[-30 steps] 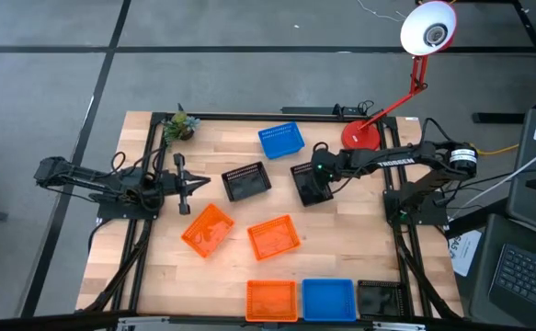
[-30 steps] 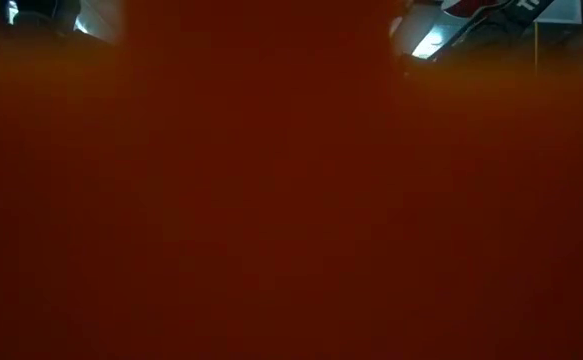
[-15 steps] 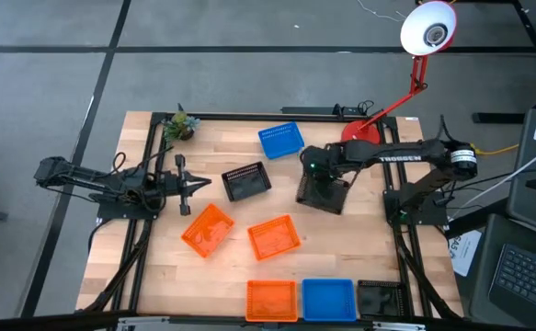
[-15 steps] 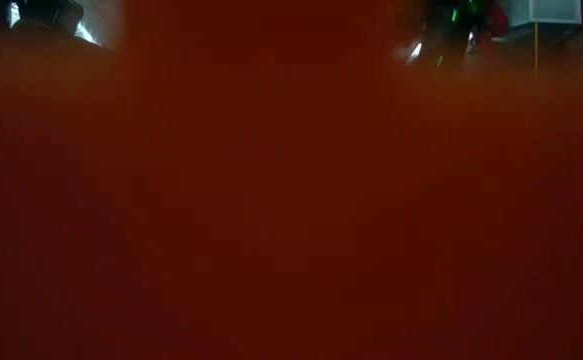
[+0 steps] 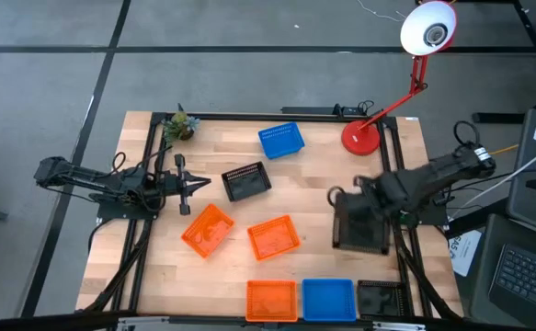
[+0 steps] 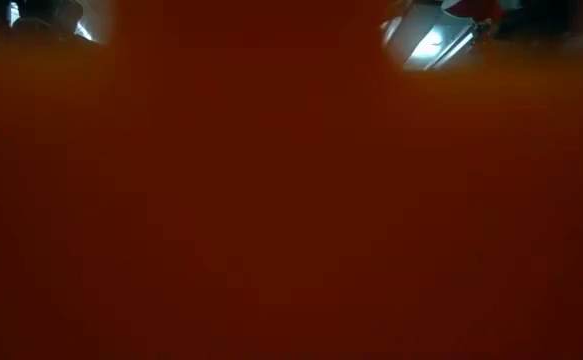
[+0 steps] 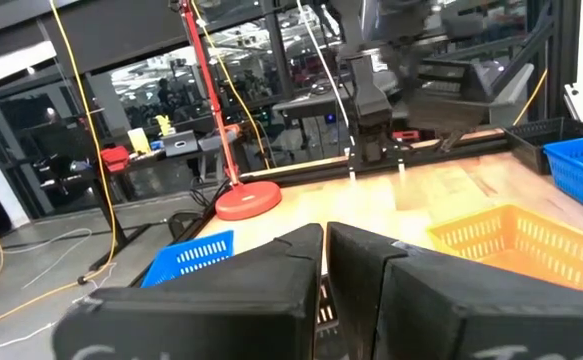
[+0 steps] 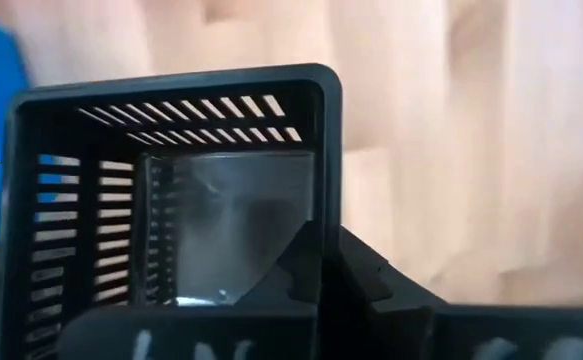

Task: Stack baskets by color
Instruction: Stack the top right black bin on the bottom black bin

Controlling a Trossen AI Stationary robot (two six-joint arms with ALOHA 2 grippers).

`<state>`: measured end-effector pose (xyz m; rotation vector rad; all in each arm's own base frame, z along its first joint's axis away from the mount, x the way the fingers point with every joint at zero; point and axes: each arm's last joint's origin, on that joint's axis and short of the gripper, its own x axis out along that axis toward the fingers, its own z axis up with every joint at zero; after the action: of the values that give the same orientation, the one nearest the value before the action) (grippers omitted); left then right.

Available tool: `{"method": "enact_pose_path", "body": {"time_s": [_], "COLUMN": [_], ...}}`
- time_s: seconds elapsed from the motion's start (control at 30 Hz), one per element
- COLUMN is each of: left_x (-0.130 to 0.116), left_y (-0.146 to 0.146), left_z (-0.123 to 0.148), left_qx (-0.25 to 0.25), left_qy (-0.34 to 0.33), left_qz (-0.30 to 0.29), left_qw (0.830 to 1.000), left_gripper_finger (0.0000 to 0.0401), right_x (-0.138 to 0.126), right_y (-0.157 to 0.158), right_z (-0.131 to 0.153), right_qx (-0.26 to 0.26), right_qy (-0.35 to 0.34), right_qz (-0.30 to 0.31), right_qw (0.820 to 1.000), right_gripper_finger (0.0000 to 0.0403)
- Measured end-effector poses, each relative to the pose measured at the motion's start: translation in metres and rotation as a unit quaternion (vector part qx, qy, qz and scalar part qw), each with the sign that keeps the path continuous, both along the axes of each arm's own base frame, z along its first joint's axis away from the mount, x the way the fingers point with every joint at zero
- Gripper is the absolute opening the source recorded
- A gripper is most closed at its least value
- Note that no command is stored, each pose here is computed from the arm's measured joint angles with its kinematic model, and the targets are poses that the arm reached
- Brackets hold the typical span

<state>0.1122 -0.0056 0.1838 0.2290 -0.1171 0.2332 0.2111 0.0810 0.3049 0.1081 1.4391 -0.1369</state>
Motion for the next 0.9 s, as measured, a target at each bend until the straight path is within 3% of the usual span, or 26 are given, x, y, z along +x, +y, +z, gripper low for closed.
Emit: {"method": "enact_pose_path", "body": {"time_s": [0.13,0.3,0.57,0.9], "left_x": [0.000,0.000,0.000,0.000], "left_y": [0.000,0.000,0.000,0.000], "left_z": [0.000,0.000,0.000,0.003], "left_qx": [-0.001,-0.005,-0.027,-0.029], "left_qy": [0.000,-0.001,-0.006,-0.020], "left_qz": [0.000,-0.001,-0.004,-0.004], "left_qw": [1.000,1.000,1.000,0.999], "left_gripper_finger": [0.0014,0.0014,0.0014,0.0014], "right_x": [-0.018,-0.034,-0.057,-0.060], "right_y": [0.027,0.060,0.097,0.107], "right_z": [-0.005,-0.015,-0.030,-0.075], "right_qx": [0.028,0.107,0.153,0.209], "right_qy": [0.003,0.038,0.044,0.039], "right_qz": [-0.025,0.014,0.049,0.073], "right_qw": [0.999,0.993,0.986,0.974], "right_gripper_finger": [0.0001,0.0000,0.0000,0.0000]}}
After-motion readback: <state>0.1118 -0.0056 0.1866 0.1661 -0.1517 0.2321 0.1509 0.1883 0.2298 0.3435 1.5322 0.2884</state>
